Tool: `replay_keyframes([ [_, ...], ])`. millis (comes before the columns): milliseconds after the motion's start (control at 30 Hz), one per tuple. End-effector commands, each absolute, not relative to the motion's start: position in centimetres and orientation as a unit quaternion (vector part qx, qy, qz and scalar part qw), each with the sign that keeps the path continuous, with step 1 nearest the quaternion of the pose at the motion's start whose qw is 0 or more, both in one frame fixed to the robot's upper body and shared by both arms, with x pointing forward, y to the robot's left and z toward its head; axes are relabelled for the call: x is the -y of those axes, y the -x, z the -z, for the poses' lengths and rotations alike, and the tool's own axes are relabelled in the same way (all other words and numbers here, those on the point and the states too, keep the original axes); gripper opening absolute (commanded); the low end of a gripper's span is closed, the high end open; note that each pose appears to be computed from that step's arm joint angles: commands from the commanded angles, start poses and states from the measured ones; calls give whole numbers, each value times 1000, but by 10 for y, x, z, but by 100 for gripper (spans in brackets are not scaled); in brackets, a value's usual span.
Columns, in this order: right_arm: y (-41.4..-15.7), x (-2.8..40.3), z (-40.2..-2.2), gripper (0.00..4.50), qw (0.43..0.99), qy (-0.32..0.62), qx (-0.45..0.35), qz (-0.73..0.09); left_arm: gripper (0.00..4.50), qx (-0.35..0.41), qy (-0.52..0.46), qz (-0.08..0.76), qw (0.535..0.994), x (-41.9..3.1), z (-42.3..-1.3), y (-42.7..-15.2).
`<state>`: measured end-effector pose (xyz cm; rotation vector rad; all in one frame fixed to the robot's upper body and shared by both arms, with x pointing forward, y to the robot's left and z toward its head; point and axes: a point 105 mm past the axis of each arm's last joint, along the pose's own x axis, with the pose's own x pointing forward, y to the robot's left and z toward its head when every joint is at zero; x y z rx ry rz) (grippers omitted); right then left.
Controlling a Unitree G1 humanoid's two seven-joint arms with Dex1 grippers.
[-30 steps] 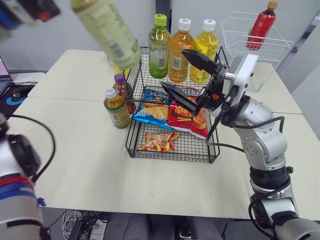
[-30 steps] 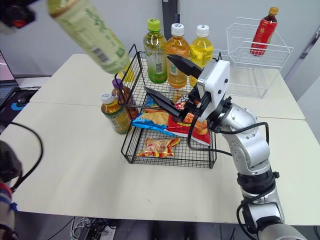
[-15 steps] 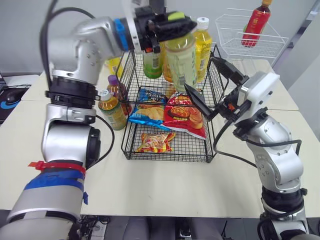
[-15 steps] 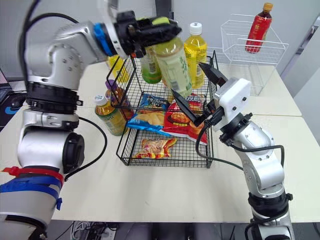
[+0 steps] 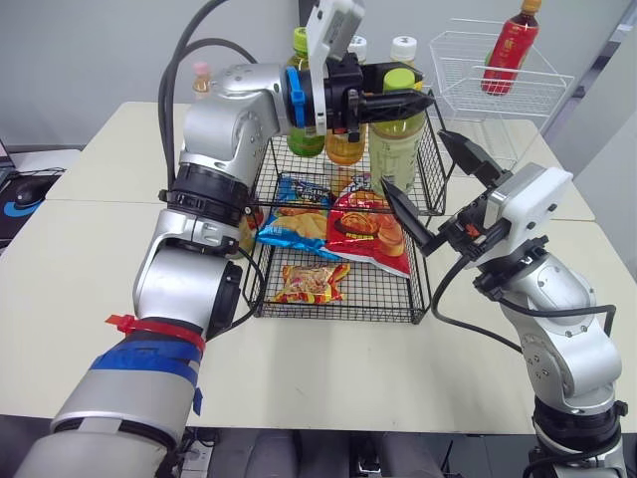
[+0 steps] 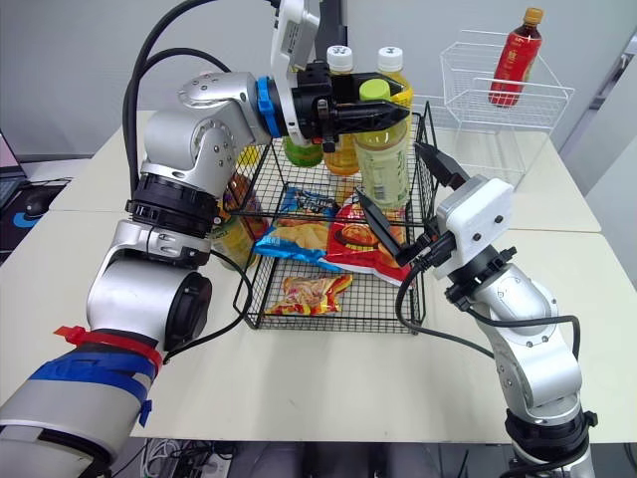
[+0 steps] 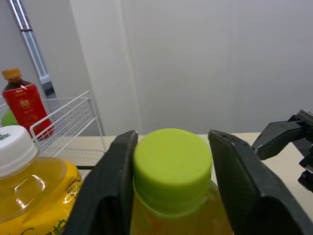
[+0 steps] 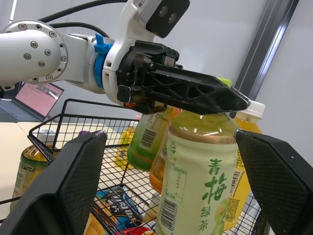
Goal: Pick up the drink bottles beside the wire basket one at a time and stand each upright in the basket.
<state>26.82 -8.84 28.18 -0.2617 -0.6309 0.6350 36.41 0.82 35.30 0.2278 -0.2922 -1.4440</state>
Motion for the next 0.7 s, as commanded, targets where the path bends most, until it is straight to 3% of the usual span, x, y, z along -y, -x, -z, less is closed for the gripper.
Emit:
replay_keyframes([
  [33, -260, 92, -292, 450, 887, 137, 328, -295, 351, 169, -109, 654, 729, -9, -376, -358],
  [133, -261, 91, -293, 450, 885, 135, 330, -299, 448, 179, -97, 645, 736, -16, -385, -359],
  [500, -262, 82, -302, 450, 872, 102, 341, -335, 448, 194, -82, 595, 776, -73, -401, -347],
  [700, -257, 56, -300, 450, 833, 80, 318, -445, 448, 204, -71, 507, 835, -124, -402, -335],
])
